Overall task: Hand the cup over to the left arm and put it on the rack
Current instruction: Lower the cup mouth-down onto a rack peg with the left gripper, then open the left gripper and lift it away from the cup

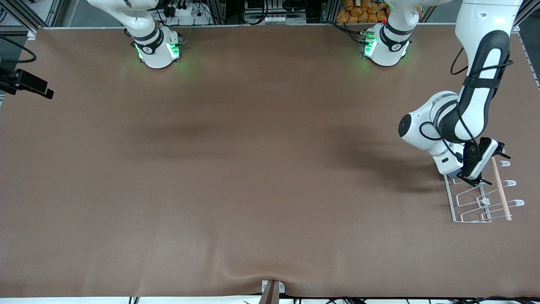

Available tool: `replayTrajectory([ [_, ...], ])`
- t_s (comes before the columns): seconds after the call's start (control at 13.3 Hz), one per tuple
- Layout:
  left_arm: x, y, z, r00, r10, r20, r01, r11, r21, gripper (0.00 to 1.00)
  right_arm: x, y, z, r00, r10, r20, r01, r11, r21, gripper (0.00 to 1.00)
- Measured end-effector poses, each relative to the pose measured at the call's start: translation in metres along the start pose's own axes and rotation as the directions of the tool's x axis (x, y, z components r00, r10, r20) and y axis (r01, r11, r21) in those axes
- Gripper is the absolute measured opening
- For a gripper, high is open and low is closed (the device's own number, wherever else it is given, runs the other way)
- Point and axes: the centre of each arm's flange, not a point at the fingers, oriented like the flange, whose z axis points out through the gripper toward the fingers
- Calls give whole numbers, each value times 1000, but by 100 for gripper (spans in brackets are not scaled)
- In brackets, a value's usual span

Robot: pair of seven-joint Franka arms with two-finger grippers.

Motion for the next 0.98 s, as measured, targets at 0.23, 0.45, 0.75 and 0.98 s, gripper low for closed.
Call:
replayTrajectory([
  [0.23,19,6,-24,1000,19,-3,-19,999,-34,100,0,0,0,1000,0,0,0,1000,0,100],
  [0.45,39,17,-47,999,42,19,-41,997,-67,100,0,0,0,1000,-1,-1,1,1000,0,100],
  [0.75,78,22,-64,995,83,63,-77,993,-94,100,0,-1,0,1000,-2,-1,2,1000,0,100],
  [0.98,93,23,-71,992,110,61,-103,989,-109,100,1,-1,0,1000,-2,0,2,1000,0,100],
])
